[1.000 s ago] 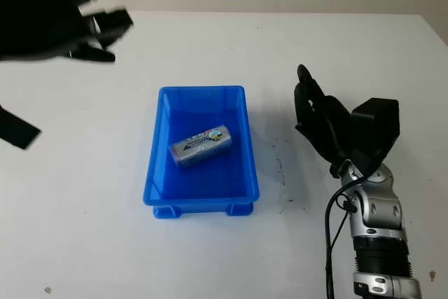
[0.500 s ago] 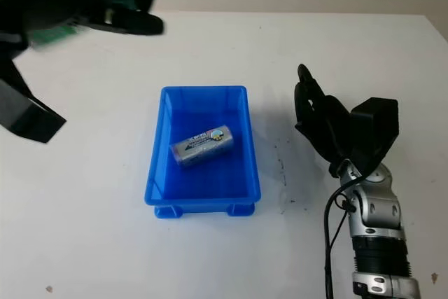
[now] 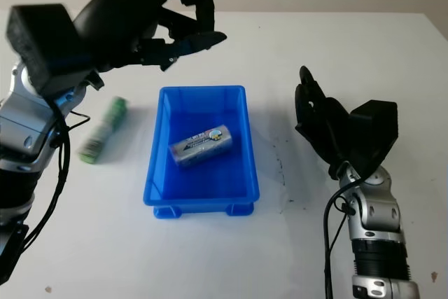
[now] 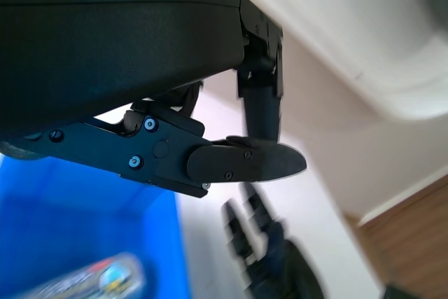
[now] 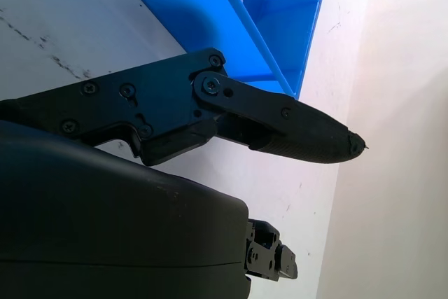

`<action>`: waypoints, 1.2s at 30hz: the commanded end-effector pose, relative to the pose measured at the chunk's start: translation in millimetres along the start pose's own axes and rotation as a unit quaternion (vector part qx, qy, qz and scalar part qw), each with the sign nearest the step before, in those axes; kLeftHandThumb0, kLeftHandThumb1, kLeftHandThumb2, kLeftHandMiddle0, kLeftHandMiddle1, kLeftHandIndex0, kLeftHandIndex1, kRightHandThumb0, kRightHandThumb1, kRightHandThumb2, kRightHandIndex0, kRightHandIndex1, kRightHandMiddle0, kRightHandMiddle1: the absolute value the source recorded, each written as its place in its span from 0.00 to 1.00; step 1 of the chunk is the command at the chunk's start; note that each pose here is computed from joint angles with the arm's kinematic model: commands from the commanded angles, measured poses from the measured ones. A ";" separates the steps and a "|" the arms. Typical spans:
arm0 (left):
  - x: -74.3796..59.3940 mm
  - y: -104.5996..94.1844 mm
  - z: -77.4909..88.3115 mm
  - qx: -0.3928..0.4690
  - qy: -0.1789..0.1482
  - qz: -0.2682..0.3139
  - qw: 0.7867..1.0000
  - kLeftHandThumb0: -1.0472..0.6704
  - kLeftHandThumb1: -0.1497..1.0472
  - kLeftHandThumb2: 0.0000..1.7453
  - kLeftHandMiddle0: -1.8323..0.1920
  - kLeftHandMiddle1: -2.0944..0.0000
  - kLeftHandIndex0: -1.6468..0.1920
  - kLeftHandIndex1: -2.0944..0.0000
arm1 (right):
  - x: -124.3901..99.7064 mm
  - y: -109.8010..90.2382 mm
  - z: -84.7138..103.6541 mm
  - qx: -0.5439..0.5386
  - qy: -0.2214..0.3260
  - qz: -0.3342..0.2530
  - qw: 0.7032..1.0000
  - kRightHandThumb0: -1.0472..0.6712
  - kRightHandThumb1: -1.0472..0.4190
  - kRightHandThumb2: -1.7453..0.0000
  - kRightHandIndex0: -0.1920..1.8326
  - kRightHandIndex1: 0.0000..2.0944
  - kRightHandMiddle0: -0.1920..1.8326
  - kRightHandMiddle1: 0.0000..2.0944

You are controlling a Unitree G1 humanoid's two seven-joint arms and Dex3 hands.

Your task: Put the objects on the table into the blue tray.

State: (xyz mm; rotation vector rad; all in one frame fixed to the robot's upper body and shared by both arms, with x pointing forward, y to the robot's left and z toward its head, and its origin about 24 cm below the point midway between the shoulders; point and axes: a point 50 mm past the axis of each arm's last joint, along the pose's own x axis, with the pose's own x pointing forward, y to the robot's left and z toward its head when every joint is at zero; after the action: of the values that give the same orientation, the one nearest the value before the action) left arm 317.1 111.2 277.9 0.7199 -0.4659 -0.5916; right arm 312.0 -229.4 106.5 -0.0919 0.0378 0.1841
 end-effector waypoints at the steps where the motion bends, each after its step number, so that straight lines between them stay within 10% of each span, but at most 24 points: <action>1: -3.0 -0.9 -3.2 0.017 0.011 -0.024 1.000 0.26 1.00 0.28 0.84 0.78 0.96 0.77 | -2.6 0.6 2.2 -0.006 -0.004 0.000 1.000 0.18 0.00 0.58 0.00 0.00 0.00 0.00; 5: -4.7 1.4 -5.4 0.028 0.020 -0.035 0.999 0.20 1.00 0.30 0.92 0.98 0.99 0.95 | -3.3 2.0 2.6 -0.001 -0.001 0.005 1.000 0.18 0.00 0.57 0.00 0.00 0.00 0.00; 16: -17.0 45.2 -11.1 0.097 0.043 0.073 0.992 0.19 1.00 0.24 0.93 0.98 0.94 0.96 | -0.5 3.0 2.3 0.000 0.000 0.009 1.000 0.18 0.00 0.57 0.00 0.00 0.00 0.00; 23: -45.7 87.9 -21.8 0.284 0.099 0.147 0.942 0.33 0.97 0.06 0.90 0.97 0.92 0.96 | 0.1 1.8 3.1 -0.004 -0.001 0.010 1.000 0.18 0.00 0.58 0.00 0.00 0.00 0.00; 29: -79.3 123.8 -43.4 0.601 0.100 0.109 0.785 0.37 0.88 0.02 0.87 0.96 0.86 0.95 | 1.7 0.6 1.7 -0.002 -0.002 0.010 1.000 0.17 0.00 0.58 0.00 0.00 0.00 0.00; 36: -107.8 139.7 -69.3 0.816 0.005 -0.029 0.577 0.38 0.91 0.05 0.83 0.97 0.80 0.96 | 3.6 2.4 2.3 -0.010 -0.003 0.015 1.000 0.17 0.00 0.58 0.00 0.00 0.00 0.00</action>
State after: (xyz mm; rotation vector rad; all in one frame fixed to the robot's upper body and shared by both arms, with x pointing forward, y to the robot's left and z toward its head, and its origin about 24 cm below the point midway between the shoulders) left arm 331.1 284.6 298.9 2.3973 -0.9189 -0.0011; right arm 312.8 -226.3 100.9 -0.0905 0.0672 0.2088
